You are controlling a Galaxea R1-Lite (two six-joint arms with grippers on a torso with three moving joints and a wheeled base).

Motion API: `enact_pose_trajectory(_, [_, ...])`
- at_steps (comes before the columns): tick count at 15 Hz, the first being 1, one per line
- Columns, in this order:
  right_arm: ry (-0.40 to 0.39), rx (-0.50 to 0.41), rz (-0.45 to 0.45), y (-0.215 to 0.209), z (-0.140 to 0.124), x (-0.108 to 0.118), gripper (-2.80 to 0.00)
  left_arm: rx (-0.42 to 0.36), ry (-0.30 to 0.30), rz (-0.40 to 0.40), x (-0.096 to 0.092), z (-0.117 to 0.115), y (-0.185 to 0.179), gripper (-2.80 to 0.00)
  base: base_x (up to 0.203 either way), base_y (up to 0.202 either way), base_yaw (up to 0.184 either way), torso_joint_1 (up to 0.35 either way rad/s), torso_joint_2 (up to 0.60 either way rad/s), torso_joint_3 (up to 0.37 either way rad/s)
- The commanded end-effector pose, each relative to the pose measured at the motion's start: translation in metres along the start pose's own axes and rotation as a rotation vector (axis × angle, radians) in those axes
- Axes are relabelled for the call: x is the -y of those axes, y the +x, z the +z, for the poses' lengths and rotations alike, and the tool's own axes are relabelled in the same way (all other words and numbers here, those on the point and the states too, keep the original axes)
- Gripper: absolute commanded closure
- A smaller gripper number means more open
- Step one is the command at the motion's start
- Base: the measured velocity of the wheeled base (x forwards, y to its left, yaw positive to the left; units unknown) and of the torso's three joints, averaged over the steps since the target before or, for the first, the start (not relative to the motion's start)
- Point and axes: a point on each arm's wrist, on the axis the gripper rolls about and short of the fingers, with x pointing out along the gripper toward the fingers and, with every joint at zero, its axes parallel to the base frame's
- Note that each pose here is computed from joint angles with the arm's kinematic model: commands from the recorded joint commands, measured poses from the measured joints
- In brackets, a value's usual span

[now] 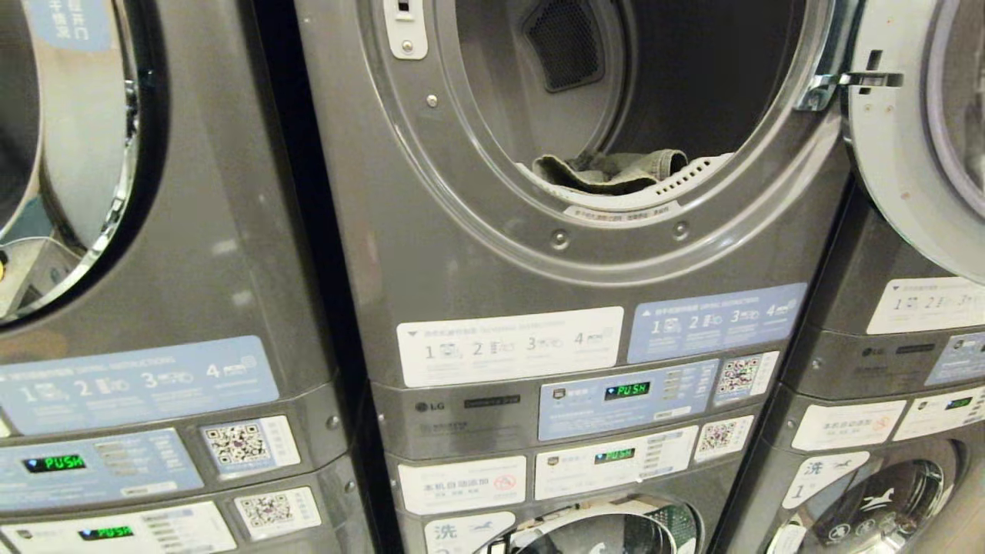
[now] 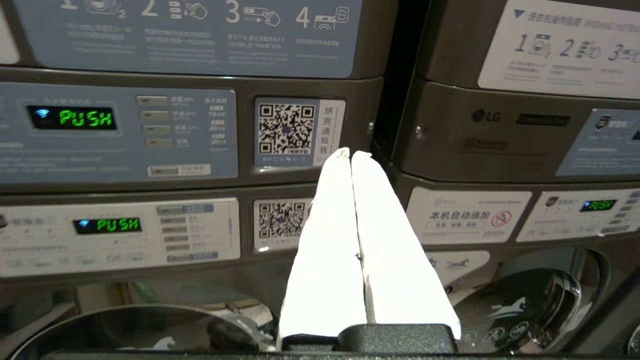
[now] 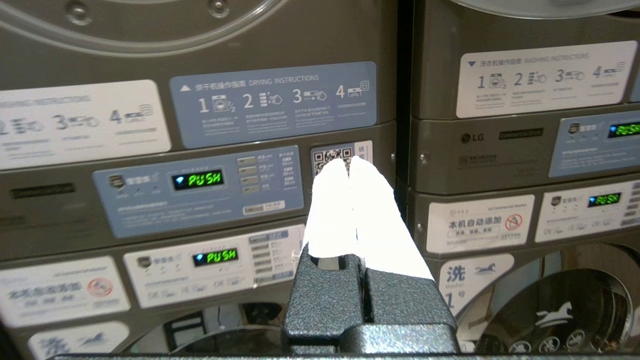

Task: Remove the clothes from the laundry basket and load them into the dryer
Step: Close the dryer

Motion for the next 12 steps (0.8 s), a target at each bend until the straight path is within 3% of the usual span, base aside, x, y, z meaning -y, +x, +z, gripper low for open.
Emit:
enact_pose_trajectory(1, [-0.001,-0.039,-0.002,0.0012,-0.0114,0.0007,0.00,-0.013,0.000,0.002,-0.0003,-0.0038,0.0009,0.00,-0.195,0.000,0.001,-0.001,0.00,0.001])
enact_pose_trajectory(9, [-0.001,-0.039,-0.002,0.0012,-0.0114,0.0007,0.00,-0.013,0.001,0.002,-0.0003,-0.0038,0.0009,0.00,-0.197,0.000,0.002,0.003,0.00,0.003])
enact_pose_trajectory(12, [-0.001,-0.039,-0.002,0.0012,-0.0114,0.0007,0.00,-0.012,0.001,0.003,-0.0003,-0.0037,0.0009,0.00,-0.084,0.000,0.000,-0.001,0.00,0.001])
